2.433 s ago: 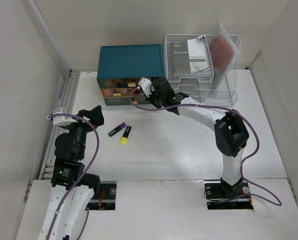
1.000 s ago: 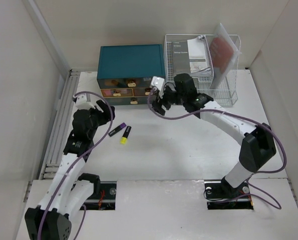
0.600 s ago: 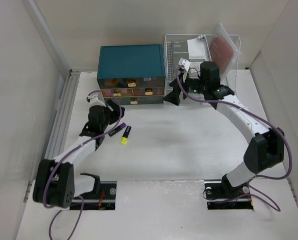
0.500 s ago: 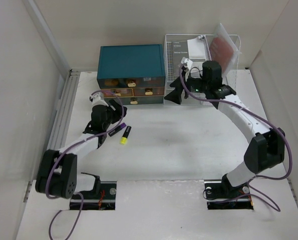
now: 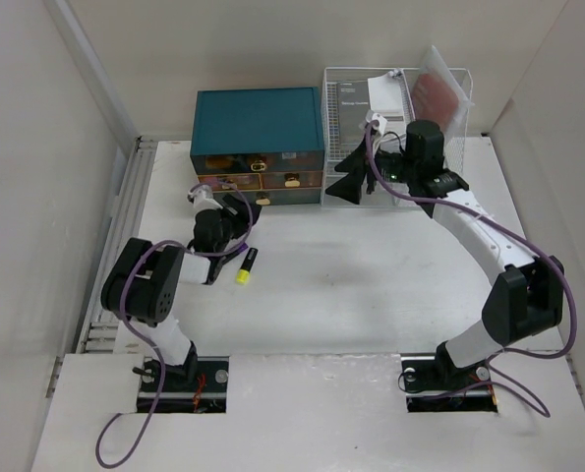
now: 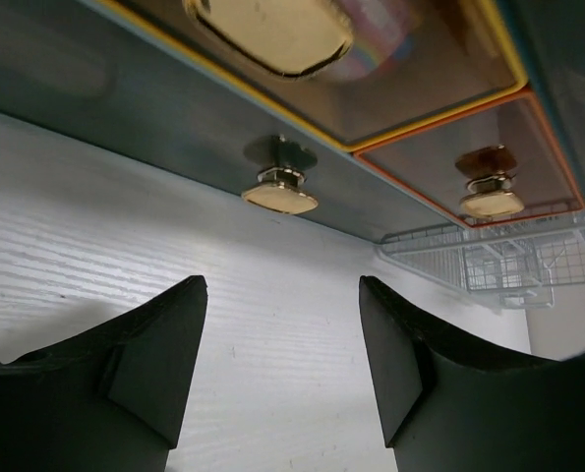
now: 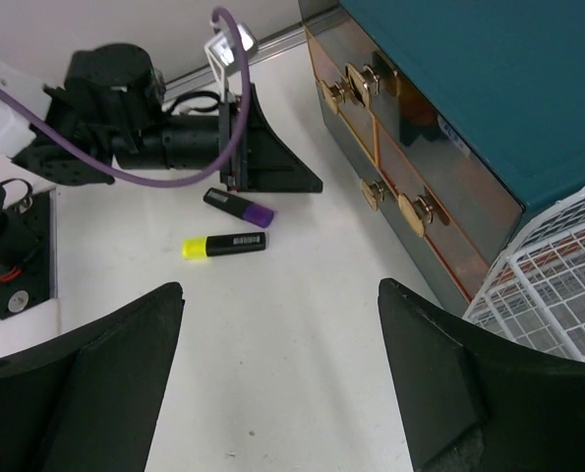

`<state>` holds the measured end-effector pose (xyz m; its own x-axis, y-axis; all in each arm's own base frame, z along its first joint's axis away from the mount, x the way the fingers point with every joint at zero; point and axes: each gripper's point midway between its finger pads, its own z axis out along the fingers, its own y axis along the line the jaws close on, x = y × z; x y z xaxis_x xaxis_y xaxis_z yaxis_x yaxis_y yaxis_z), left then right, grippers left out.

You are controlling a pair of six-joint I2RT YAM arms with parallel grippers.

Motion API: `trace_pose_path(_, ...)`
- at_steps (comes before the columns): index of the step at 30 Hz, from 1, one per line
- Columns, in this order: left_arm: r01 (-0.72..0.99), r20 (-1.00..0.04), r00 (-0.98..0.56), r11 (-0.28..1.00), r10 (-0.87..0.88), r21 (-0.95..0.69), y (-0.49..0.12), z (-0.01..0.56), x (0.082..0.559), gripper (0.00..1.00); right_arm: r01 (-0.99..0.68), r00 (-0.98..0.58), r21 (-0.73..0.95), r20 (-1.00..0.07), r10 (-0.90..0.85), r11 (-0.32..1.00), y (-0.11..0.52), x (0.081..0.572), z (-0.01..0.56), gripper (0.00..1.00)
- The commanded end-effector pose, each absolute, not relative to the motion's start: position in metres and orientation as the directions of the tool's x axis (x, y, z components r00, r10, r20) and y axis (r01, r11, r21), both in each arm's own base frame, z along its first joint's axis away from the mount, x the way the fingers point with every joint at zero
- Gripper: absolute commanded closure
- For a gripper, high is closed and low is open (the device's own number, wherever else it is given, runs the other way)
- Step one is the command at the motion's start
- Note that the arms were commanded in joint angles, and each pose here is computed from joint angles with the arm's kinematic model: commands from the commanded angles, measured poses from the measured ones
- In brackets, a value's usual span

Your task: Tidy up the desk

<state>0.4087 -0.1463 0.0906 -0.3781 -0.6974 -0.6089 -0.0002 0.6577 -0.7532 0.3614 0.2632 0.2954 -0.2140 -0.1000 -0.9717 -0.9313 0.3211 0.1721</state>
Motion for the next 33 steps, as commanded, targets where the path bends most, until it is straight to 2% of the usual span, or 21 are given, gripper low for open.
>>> trace_pose_path(1, 0.102, -0.587, -0.307, 0.588, -0.749, -0.803, -0.16, 0.124, 0.424, 0.41, -0.953, -0.133, 0.111, -0.989, -0.06, 0.283, 0.262, 0.354, 0.323, 0.15)
trace_pose_path(8, 0.091, -0.562, -0.268, 0.56, -0.783, -0.824, -0.166, 0.116, 0.432, 0.41, -0.953, -0.151, 0.129, -0.987, -0.06, 0.275, 0.263, 0.354, 0.317, 0.15)
trace_pose_path(16, 0.037, -0.468, -0.162, 0.469, -0.869, -0.882, -0.151, 0.111, 0.434, 0.41, -0.955, -0.17, 0.151, -0.984, -0.052, 0.256, 0.262, 0.353, 0.316, 0.15)
trace_pose_path(33, 0.048, -0.41, -0.154, 0.408, -0.899, -0.912, -0.159, 0.104, 0.455, 0.41, -0.957, -0.196, 0.177, -0.979, -0.06, 0.23, 0.265, 0.353, 0.304, 0.15)
